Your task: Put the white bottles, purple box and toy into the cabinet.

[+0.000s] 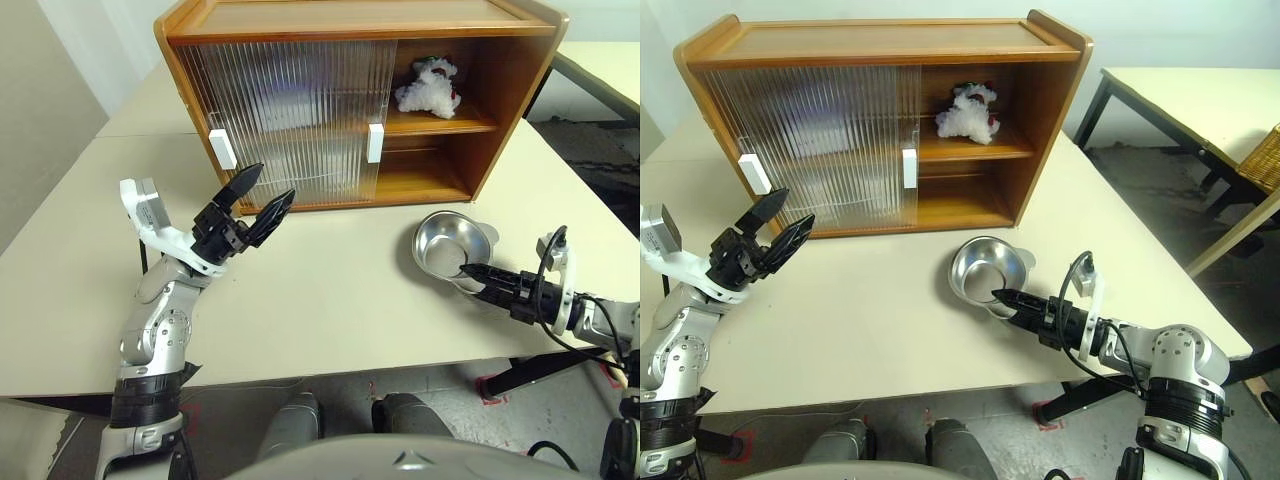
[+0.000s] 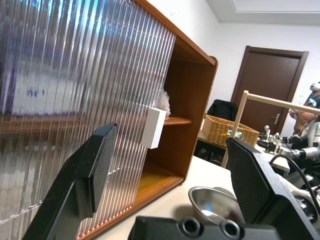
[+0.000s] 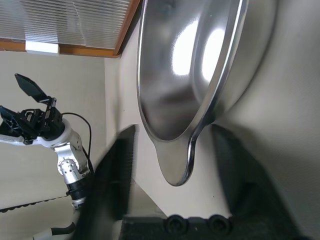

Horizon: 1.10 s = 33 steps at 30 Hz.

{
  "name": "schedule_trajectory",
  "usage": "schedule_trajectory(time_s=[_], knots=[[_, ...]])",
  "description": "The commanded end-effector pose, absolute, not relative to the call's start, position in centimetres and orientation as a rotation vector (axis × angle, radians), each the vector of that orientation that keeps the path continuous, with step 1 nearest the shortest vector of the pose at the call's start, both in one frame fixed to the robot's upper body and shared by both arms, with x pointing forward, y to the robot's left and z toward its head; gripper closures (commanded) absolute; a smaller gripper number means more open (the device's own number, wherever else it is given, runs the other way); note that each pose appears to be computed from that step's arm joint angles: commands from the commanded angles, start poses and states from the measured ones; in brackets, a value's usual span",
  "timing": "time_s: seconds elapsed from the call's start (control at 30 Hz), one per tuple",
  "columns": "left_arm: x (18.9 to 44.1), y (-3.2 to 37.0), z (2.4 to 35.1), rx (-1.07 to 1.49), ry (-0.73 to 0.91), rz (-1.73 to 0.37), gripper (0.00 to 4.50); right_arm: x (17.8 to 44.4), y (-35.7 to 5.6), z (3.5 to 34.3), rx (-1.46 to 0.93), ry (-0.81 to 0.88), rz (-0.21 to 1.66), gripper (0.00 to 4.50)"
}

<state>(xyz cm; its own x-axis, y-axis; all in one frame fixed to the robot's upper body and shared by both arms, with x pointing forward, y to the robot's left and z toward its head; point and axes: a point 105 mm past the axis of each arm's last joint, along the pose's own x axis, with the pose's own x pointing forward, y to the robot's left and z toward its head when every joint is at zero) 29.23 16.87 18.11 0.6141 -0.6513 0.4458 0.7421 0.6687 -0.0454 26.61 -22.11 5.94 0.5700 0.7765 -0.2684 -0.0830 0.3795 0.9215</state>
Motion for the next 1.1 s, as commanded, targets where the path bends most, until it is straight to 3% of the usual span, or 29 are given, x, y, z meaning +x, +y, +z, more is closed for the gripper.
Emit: schedule_trajectory(time_s=[0.03, 0.13, 0.2, 0.7, 1.1], knots=[[29.3, 17.0, 18.1, -0.221, -0.411, -0.813, 0.00, 27.1, -22.5, 5.8, 1.017, 0.784, 0.602, 2.83], [29.3, 16.9, 18.1, -0.221, -0.413, -0.814, 0.00, 27.7, -22.8, 6.1, 1.025, 0.756, 0.590, 4.01], [29.4, 16.9, 18.2, -0.219, -0.414, -0.815, 0.00, 27.9, -22.8, 6.2, 1.029, 0.753, 0.591, 4.49], [29.4, 16.9, 18.1, -0.208, -0.411, -0.822, 0.00, 31.4, -21.6, 9.7, 1.191, 0.593, 0.663, 4.49], [29.3, 16.9, 18.3, -0.194, -0.413, -0.823, 0.00, 36.5, -19.3, 10.9, 1.370, 0.483, 0.612, 4.49]])
